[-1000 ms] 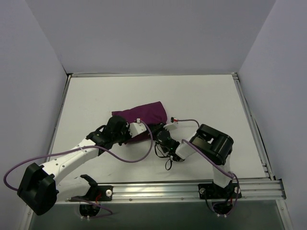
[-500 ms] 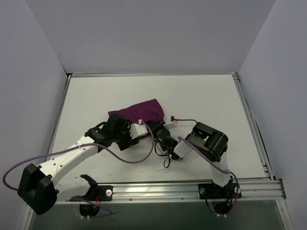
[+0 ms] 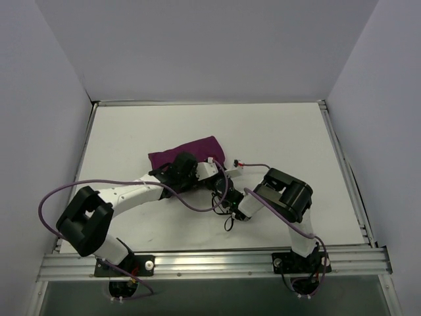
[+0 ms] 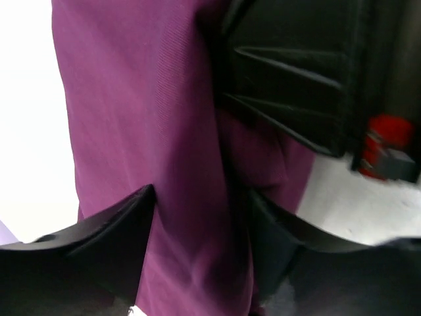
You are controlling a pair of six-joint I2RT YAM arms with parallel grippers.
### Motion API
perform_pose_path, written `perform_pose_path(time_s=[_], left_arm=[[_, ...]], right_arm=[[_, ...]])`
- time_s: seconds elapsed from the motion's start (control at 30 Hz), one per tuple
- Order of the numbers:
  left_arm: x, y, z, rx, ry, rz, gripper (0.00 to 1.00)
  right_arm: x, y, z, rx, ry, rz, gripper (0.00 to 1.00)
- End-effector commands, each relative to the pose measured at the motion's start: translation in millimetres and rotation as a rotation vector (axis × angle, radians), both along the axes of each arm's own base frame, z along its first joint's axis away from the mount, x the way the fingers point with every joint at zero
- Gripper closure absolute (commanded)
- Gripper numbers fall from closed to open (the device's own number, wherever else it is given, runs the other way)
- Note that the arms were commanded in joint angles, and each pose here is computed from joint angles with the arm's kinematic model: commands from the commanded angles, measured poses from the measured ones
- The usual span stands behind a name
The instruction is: Prepare the surgical pack
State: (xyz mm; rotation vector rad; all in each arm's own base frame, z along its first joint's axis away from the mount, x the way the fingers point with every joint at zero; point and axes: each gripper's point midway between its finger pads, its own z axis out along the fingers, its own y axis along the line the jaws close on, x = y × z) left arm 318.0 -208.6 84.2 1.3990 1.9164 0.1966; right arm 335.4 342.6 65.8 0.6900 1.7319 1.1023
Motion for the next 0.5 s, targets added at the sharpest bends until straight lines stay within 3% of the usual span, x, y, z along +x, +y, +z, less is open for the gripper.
perform_pose_path(time_s=[0.0,0.13,0.2,0.23,0.33,0.47], left_arm=[[32.1,-11.1,39.7,-0.096,-0.17,0.071,0.38],[30.0,-14.6,29.6,-0.092,-0.143,0.056,0.46],[29.3,-11.7,16.3,-0.045,-0.122,0.051,0.57],[29.1,-10.2,12.0,-0.029,-0.118,0.048,0.63],[28.5,-8.8,8.9,-0.011,-0.111,0.047,0.94],[24.7,-14.8,42.7,-0.089,-0.143,0.033,0.98]], right_arm=[[-3.0,1.0,-1.8,-0.01,-0.011,0.014,1.0],[-3.7,-4.2,-2.3,-0.015,-0.011,0.007,1.0],[-3.6,-8.1,-1.8,-0.013,-0.015,0.001,1.0],[-3.9,-7.6,-0.7,-0.012,-0.018,0.007,1.0],[-2.3,2.1,6.6,-0.018,-0.043,0.039,1.0],[-4.1,29.8,12.4,-0.061,-0.062,0.118,1.0]])
